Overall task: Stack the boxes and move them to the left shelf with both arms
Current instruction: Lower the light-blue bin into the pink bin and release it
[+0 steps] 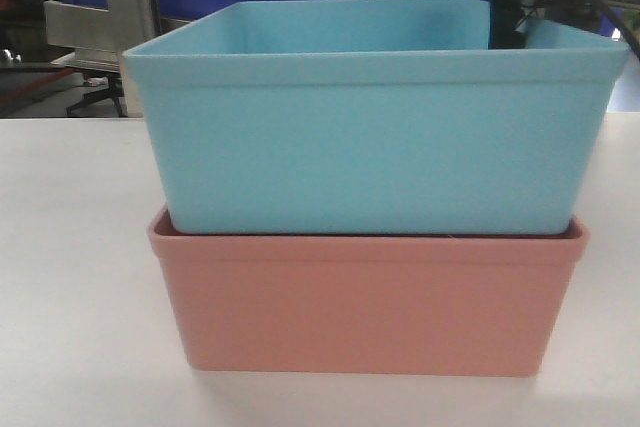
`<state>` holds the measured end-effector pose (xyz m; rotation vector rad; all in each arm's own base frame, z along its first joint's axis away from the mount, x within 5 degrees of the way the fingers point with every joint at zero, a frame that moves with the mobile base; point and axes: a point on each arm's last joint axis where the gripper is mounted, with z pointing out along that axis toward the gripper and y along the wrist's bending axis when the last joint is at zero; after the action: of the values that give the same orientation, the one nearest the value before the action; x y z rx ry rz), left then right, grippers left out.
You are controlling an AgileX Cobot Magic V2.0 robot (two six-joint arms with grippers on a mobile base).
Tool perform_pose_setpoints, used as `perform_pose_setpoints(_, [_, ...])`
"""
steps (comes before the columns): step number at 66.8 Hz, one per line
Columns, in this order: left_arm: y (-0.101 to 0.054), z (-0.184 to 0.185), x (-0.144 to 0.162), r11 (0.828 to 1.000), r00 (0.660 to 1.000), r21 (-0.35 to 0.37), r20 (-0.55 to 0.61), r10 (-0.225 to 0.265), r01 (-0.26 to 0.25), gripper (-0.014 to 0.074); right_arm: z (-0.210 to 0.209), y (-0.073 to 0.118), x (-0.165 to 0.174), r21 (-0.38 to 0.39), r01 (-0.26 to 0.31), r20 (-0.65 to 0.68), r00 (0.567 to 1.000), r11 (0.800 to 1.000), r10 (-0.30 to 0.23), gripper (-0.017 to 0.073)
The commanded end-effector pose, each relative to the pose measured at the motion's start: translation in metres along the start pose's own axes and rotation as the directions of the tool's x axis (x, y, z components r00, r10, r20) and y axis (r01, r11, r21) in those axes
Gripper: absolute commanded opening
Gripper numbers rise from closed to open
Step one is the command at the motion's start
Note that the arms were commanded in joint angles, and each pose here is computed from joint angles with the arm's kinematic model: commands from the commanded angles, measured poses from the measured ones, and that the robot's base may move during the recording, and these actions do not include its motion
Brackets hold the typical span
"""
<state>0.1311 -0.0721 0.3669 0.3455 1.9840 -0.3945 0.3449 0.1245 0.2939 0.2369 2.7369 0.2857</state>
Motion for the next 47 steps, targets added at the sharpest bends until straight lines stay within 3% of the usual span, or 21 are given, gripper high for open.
perform_pose_setpoints(1, [-0.004, -0.007, -0.015, 1.0, 0.994, 0.031, 0.106, -0.002, -0.001, -0.0005, -0.023, 0.007, -0.007, -0.074, -0.017, 0.087, 0.996, 0.997, 0.023, 0.0053])
perform_pose_setpoints(14, [-0.004, -0.007, -0.015, 1.0, 0.994, 0.031, 0.106, -0.002, -0.001, -0.0005, -0.002, 0.005, -0.004, -0.024, -0.021, 0.001, 1.0, 0.999, 0.021, 0.0053])
perform_pose_setpoints(34, [-0.004, -0.007, -0.015, 1.0, 0.994, 0.031, 0.108, -0.003, -0.001, -0.0005, 0.01, 0.004, -0.006, -0.009, -0.017, -0.007, 1.0, 1.0, 0.017, 0.0066])
perform_pose_setpoints(38, [-0.004, -0.007, -0.015, 1.0, 0.994, 0.031, 0.108, -0.003, -0.001, -0.0004, 0.01, 0.004, -0.006, -0.003, -0.011, -0.004, 1.0, 1.0, 0.011, 0.0108])
perform_pose_setpoints(47, [-0.004, -0.007, -0.015, 1.0, 0.994, 0.031, 0.108, -0.003, -0.001, -0.0005, 0.01, 0.004, -0.006, -0.003, -0.01, -0.003, 1.0, 1.0, 0.01, 0.033])
